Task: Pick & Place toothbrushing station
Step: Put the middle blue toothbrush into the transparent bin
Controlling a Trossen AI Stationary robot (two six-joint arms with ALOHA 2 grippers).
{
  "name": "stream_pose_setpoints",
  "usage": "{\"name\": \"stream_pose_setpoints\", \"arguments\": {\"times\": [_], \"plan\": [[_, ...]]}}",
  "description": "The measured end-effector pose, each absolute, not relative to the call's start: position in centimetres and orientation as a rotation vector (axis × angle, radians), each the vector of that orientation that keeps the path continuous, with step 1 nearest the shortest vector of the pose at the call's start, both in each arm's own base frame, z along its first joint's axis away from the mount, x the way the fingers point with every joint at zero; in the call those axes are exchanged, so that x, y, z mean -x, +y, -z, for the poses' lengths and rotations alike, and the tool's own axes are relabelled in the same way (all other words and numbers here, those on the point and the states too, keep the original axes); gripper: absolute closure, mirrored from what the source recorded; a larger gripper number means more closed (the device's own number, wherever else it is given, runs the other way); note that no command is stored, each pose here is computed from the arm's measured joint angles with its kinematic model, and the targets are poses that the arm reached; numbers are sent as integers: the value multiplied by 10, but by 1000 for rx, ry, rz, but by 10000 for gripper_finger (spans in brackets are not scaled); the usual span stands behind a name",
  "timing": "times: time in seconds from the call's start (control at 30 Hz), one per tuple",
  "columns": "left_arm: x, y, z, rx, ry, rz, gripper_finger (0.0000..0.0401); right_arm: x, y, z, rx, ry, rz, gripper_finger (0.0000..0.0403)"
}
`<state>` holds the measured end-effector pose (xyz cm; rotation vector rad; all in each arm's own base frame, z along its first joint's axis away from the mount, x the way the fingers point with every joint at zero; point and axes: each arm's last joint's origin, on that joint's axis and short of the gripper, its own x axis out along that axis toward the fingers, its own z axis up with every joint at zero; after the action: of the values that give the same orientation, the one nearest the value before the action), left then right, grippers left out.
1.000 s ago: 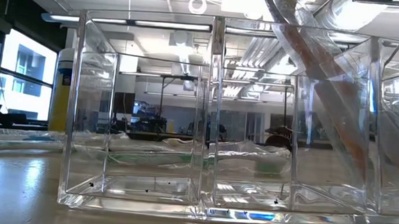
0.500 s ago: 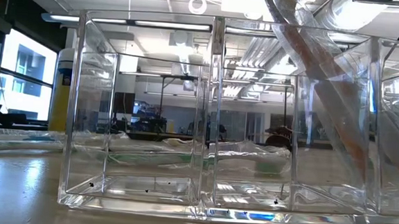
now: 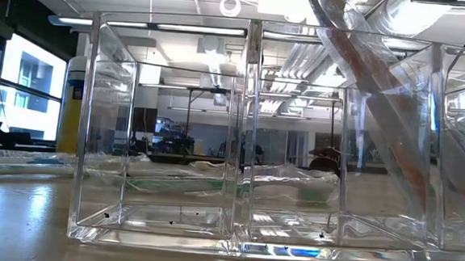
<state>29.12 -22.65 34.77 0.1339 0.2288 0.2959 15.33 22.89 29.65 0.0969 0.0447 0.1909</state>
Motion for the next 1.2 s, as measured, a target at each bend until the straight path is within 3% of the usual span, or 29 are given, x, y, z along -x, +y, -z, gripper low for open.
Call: {"name": "stream_pose_setpoints", "arguments": {"times": [0.4,1.2], "plan": [[-256,-196,-345,-2,432,-358,140,-207,199,-270,-172,213,-149,393],[-255,-198,-335,112,541,-299,140,-258,203,-189,-209,418,-64,393]]}}
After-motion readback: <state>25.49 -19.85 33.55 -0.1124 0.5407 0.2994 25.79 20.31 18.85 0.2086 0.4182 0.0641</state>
